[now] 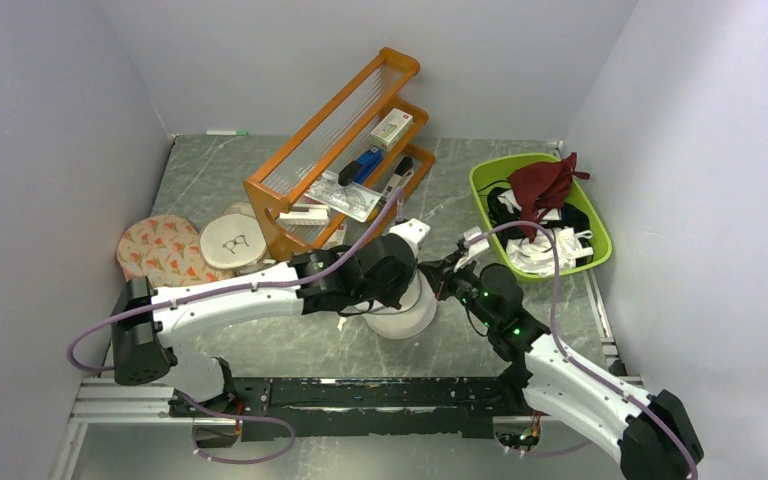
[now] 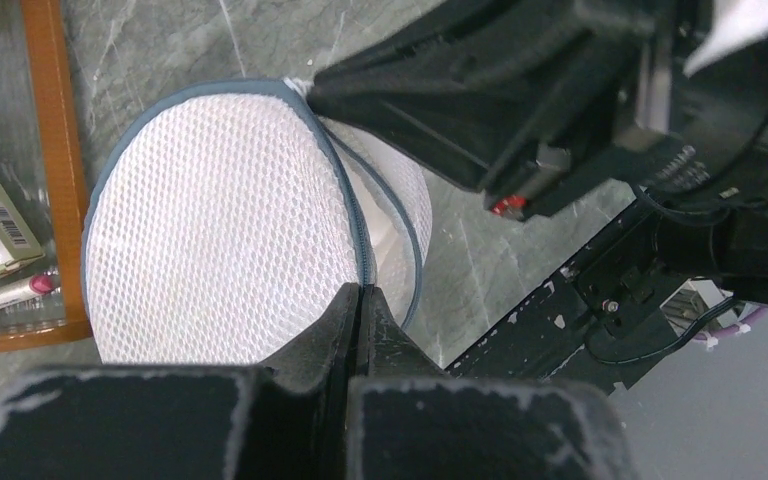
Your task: Unzip the laundry bag and remove the bra
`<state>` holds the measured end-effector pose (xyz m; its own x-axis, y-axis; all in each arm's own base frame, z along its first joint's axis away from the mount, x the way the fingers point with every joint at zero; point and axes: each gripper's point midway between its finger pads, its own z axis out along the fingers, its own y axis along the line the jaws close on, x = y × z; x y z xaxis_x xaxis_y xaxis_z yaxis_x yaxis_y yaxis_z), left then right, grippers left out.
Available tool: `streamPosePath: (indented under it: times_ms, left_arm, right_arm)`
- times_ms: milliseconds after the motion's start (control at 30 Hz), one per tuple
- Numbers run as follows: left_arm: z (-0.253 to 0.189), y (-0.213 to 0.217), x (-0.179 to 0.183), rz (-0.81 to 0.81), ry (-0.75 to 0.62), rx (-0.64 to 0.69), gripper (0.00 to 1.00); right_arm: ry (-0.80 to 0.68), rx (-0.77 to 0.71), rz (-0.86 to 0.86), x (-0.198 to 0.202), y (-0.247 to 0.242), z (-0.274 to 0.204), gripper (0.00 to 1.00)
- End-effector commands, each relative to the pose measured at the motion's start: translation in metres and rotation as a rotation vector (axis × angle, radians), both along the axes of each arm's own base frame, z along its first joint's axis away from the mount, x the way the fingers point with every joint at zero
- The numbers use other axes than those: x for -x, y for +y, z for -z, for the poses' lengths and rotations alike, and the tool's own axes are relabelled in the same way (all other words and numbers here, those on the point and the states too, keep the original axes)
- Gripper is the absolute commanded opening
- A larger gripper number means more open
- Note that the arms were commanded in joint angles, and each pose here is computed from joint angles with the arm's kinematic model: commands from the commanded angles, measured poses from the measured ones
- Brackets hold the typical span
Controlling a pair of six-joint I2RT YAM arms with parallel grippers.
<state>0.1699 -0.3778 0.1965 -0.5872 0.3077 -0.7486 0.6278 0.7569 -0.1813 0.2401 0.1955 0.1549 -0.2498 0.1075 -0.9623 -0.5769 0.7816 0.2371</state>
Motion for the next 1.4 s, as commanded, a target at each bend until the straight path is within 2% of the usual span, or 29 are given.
streamPosePath:
  times_ms: [0, 167, 333, 533, 733, 1067, 1200, 1367]
  left_arm:
    - [-0.012, 0.007, 0.013, 0.020, -0.002, 0.036, 0.07]
    - [-0.011, 0.018, 0.017, -0.001, 0.009, 0.043, 0.07]
    - [-0.003, 0.028, 0.020, -0.016, 0.014, 0.026, 0.07]
    - [0.008, 0.042, 0.021, -0.054, 0.033, -0.029, 0.08]
    - [-0.001, 0.033, 0.022, -0.032, 0.034, 0.011, 0.25]
    - [-0.027, -0.012, 0.010, 0.017, -0.015, 0.088, 0.56]
    - [-0.023, -0.015, -0.003, -0.026, -0.049, 0.033, 0.58]
    - [-0.018, -0.017, -0.017, -0.077, -0.086, -0.017, 0.56]
  right_arm:
    - [-0.095, 0.017, 0.125, -0.029, -0.012, -0.024, 0.00]
    - [-0.062, 0.027, 0.186, -0.049, -0.021, -0.016, 0.00]
    - [-0.031, -0.017, 0.167, -0.058, -0.029, -0.012, 0.00]
    - [-0.045, -0.061, 0.023, -0.033, -0.018, -0.018, 0.00]
    - [-0.038, -0.100, -0.084, -0.004, -0.009, -0.020, 0.00]
    - [-0.014, -0.168, -0.244, 0.028, 0.007, -0.030, 0.00]
    - [-0.026, -0.184, -0.261, 0.031, 0.009, -0.039, 0.00]
    - [-0.016, -0.173, -0.280, 0.034, 0.010, -0.037, 0.00]
